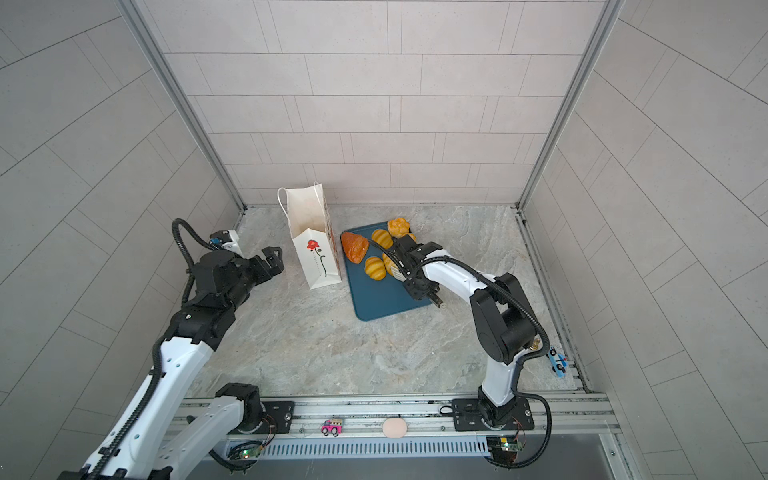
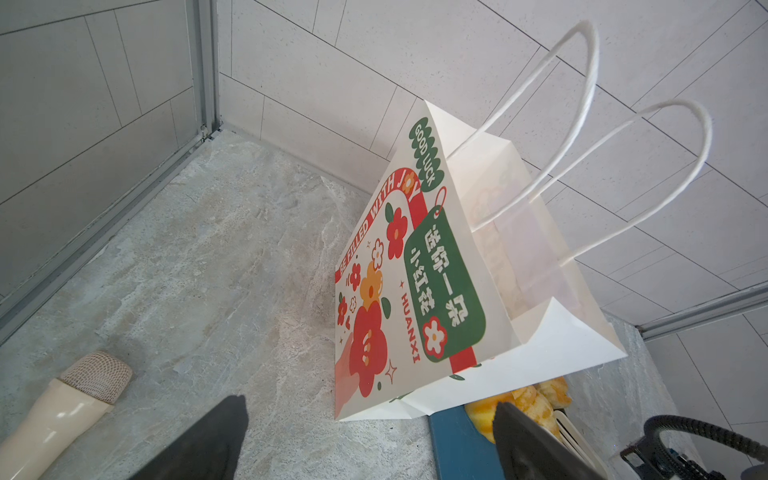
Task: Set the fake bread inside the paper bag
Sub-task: 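Lower the tongs onto the long yellow croissant and close them, then lift the croissant in the tongs and carry it toward the bag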
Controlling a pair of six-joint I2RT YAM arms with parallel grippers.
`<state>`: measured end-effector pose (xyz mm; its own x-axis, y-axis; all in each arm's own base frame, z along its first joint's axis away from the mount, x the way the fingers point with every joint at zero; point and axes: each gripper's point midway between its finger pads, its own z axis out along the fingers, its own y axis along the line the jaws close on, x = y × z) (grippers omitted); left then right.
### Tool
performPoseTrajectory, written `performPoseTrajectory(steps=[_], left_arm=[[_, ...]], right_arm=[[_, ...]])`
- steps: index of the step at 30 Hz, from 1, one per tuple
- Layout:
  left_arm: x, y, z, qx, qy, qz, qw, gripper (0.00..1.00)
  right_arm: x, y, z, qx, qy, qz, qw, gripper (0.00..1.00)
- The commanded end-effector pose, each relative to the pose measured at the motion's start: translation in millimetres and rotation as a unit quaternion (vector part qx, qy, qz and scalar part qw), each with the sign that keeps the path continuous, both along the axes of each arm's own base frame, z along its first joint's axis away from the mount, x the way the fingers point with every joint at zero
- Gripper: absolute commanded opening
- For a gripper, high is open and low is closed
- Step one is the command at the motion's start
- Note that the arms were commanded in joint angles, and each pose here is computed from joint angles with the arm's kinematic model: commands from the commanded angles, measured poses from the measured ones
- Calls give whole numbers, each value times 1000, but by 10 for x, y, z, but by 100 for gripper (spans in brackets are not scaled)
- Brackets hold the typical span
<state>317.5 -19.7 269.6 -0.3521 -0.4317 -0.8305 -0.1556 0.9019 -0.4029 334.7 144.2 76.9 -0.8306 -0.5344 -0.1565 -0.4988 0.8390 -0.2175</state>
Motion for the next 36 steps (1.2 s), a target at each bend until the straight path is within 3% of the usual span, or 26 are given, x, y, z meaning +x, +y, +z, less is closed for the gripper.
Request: performPoseTrajectory(steps=[1,13,21,31,36], left_arm=[[18,3,51,2,-13,2,1000,100],[26,-11,87,-3,-20,-1,1000,100],[30,-11,102,-3,-24,0,1000,100],[34,-29,104,-6,-27,-5,1000,100],[32,-29,112,-6,-28,-5,1000,100]], right_arm=[[-71,-28,218,6,-17,0,1000,25],[-61,-28,491,66,-52,-24,996,16],[-63,26,768,105,-85,-27,991,16],[-17,324,1348,180,-132,-10,975,15],[-3,594,1741,259,-160,16,952,15]])
